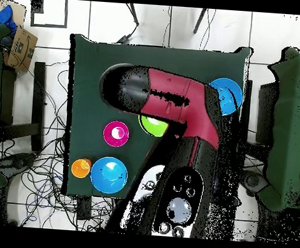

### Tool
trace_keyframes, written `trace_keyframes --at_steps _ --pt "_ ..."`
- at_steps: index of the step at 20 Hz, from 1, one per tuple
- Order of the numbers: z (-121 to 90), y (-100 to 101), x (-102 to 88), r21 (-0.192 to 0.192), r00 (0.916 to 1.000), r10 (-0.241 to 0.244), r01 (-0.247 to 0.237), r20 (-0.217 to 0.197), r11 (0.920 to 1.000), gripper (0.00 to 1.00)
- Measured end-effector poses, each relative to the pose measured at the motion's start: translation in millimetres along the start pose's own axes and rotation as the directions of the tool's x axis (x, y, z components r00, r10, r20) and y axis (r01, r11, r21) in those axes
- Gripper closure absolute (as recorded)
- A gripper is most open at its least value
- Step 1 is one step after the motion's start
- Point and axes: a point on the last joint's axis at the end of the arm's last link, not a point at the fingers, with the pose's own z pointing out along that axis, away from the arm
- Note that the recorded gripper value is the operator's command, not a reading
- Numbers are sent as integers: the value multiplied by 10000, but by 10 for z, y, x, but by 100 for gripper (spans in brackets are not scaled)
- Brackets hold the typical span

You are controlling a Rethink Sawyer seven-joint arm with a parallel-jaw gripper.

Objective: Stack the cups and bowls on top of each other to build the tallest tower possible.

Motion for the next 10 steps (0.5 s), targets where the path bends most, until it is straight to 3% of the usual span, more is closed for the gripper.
trace_keyframes --at_steps 6,10 --pt "26 90 575 176 9978 -465 474 -474 9987 0" --pt "-45 93 815 129 9959 -545 556 -722 9984 0"
